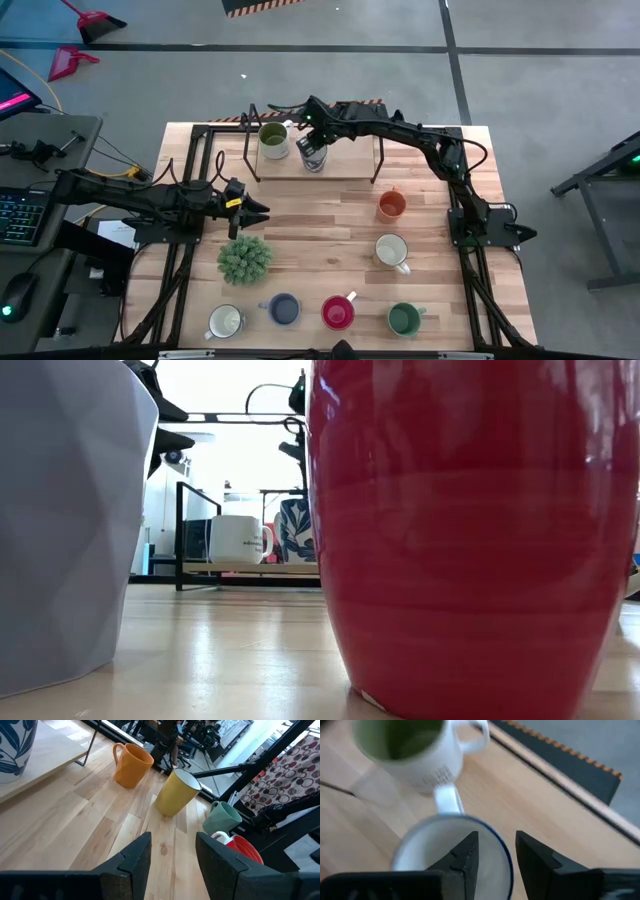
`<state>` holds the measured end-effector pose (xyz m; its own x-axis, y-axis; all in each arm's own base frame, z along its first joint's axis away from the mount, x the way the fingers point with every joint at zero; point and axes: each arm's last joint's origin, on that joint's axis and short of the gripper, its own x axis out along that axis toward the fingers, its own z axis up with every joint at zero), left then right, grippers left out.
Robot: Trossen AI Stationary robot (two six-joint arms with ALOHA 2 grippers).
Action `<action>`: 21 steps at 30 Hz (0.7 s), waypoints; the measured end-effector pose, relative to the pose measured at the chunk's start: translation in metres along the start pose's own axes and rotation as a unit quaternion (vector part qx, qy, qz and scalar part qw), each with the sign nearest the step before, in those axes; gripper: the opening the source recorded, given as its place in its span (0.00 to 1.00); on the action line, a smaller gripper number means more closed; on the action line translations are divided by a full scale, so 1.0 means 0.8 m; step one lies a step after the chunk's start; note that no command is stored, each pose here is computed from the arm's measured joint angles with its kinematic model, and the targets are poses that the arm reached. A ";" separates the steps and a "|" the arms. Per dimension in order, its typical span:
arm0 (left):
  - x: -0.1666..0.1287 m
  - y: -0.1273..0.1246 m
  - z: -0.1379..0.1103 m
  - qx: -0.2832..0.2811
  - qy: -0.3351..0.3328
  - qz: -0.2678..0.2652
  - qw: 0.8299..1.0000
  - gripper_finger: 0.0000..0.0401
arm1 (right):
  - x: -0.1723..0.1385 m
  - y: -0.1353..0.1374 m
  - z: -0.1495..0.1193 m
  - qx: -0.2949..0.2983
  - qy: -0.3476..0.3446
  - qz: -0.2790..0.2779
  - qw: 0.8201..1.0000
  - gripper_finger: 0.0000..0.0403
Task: Place coffee mugs
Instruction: Put the top blue mug on the shelf
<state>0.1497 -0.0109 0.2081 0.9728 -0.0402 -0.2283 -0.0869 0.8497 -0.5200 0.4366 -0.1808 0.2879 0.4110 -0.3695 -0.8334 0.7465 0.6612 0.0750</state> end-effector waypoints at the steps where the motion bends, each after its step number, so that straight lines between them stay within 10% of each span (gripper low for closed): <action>1: 0.000 0.000 0.000 0.000 0.001 0.001 1.000 0.36 | -0.005 0.001 0.004 -0.002 -0.009 0.004 1.000 0.27; 21: 0.000 0.002 -0.002 0.000 0.009 0.006 1.000 0.36 | -0.064 0.032 -0.025 -0.082 0.069 -0.040 0.993 0.27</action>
<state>0.1491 -0.0108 0.2060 0.9675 -0.0395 -0.2499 -0.0986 0.8507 -0.5163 0.4245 -0.1318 0.3217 0.2692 -0.3402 -0.9010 0.6736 0.7351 -0.0763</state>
